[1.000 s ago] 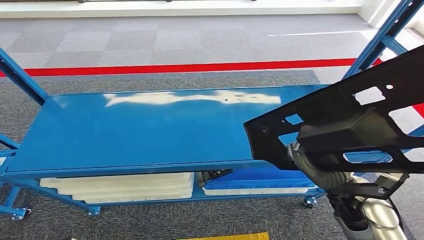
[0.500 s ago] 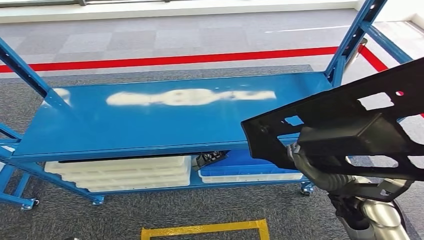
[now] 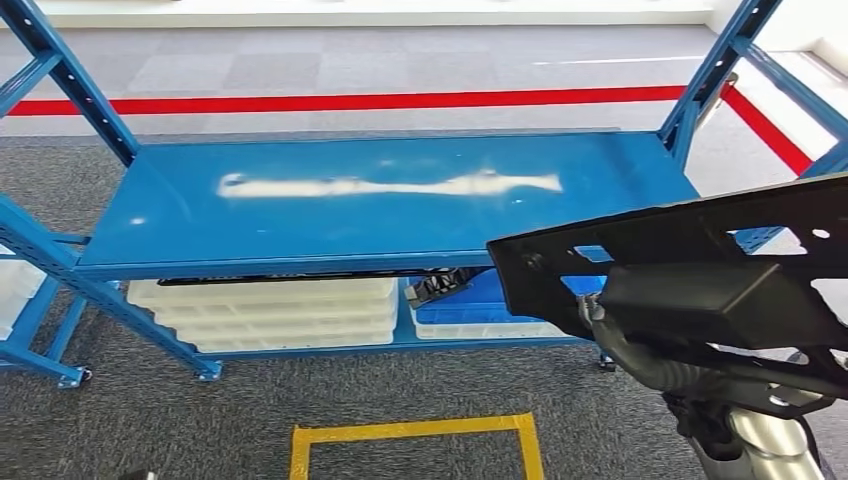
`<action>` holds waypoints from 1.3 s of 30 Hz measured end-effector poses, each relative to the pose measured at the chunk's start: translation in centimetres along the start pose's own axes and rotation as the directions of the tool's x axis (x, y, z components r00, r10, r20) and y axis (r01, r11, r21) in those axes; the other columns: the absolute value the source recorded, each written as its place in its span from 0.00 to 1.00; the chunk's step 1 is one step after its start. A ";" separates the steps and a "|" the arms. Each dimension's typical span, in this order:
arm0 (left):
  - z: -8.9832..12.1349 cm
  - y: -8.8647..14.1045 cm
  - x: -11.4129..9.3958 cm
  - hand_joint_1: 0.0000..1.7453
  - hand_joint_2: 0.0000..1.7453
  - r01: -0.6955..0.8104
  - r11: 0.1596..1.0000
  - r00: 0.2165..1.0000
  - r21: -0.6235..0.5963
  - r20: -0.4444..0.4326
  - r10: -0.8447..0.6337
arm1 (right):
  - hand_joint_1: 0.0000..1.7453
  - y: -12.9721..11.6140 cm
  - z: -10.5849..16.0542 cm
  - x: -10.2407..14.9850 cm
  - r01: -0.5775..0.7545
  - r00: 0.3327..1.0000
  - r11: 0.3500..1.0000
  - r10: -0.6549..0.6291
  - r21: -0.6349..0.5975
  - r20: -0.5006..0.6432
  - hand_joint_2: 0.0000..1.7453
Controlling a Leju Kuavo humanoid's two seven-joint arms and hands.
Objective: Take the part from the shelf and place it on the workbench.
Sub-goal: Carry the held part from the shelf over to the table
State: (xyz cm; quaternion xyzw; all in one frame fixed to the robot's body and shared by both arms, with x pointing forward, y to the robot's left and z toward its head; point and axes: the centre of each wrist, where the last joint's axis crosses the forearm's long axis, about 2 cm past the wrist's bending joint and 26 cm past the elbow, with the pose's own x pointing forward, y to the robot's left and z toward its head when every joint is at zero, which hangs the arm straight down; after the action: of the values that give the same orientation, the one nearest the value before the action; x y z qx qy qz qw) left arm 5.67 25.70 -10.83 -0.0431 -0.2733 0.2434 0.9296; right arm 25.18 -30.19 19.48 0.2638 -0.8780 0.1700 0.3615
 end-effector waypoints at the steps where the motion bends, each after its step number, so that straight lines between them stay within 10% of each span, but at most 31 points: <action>1: 0.0 0.0 0.0 0.00 1.00 0.003 1.000 1.000 -0.001 -0.001 -0.003 | 1.00 0.0 0.0 0.0 -0.004 1.000 1.000 0.004 0.003 -0.001 1.00; 39: -0.2 2.0 1.0 0.00 1.00 0.073 0.995 0.997 0.073 0.001 -0.073 | 1.00 1.1 -0.7 -1.3 0.021 0.997 1.000 -0.022 0.009 0.073 1.00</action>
State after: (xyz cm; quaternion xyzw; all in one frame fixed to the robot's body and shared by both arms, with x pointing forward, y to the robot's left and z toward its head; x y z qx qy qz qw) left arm 5.60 27.94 -10.95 0.0013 -0.2674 0.2192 0.9383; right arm 25.67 -28.49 18.91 0.2807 -0.8869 0.1601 0.3300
